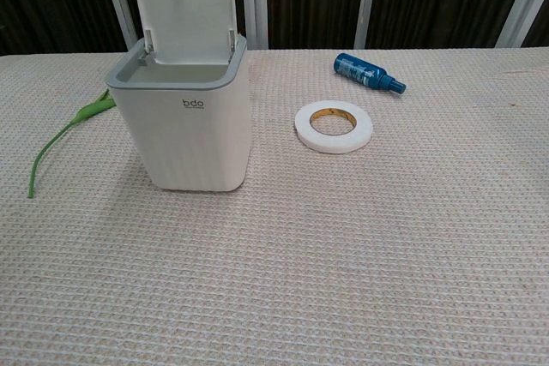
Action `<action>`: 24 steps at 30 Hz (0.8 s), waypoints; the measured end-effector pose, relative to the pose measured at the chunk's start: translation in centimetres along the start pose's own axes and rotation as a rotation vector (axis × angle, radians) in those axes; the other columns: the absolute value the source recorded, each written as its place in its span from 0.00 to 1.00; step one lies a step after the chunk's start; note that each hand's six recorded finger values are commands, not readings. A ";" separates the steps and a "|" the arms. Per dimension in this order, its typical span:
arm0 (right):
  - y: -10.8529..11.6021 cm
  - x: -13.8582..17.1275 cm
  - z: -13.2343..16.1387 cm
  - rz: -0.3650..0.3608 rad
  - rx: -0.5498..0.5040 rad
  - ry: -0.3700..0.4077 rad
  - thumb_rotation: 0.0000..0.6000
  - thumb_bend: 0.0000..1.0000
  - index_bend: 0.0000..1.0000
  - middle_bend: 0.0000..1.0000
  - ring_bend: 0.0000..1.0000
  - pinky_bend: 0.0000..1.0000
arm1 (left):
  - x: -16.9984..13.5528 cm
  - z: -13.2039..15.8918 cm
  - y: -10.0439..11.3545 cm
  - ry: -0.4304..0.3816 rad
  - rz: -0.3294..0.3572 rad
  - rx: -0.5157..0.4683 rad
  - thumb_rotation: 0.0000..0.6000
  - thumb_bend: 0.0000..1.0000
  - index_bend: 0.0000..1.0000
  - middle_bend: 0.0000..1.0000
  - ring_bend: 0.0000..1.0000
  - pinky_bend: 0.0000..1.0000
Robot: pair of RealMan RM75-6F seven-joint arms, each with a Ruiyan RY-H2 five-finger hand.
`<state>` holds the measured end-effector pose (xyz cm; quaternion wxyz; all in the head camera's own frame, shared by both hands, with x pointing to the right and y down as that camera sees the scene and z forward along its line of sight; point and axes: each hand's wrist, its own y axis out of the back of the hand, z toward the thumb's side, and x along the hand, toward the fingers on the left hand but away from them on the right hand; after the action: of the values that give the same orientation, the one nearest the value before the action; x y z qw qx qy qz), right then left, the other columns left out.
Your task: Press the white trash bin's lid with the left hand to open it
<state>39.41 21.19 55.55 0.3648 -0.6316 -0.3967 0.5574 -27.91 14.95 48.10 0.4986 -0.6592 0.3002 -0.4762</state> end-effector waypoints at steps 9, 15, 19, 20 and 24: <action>-0.2 0.0 0.4 0.002 0.012 0.018 1.00 0.27 0.12 0.02 0.00 0.00 | -9.0 -7.6 -2.6 0.225 -0.001 -0.014 1.00 0.21 0.20 0.21 0.15 0.19; 0.0 0.2 0.4 -0.007 0.009 0.023 1.00 0.27 0.12 0.02 0.00 0.00 | -13.5 -10.6 -4.7 0.315 -0.030 -0.067 1.00 0.17 0.20 0.15 0.03 0.12; 0.1 0.3 0.4 -0.004 0.004 0.029 1.00 0.27 0.12 0.02 0.00 0.00 | -15.0 -11.9 -5.9 0.360 -0.044 -0.118 1.00 0.17 0.20 0.12 0.00 0.06; 0.1 0.3 0.4 -0.003 0.003 0.031 1.00 0.27 0.12 0.02 0.00 0.00 | -15.3 -12.2 -6.1 0.367 -0.046 -0.127 1.00 0.17 0.20 0.12 0.00 0.06; 0.2 0.3 0.6 -0.010 -0.003 0.041 1.00 0.27 0.12 0.02 0.00 0.00 | -15.9 -13.1 -6.5 0.383 -0.034 -0.146 1.00 0.17 0.20 0.12 0.00 0.06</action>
<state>38.87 21.37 55.15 0.3748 -0.6414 -0.3929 0.5420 -46.34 25.99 49.66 0.3751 -0.5960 0.4122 -0.5781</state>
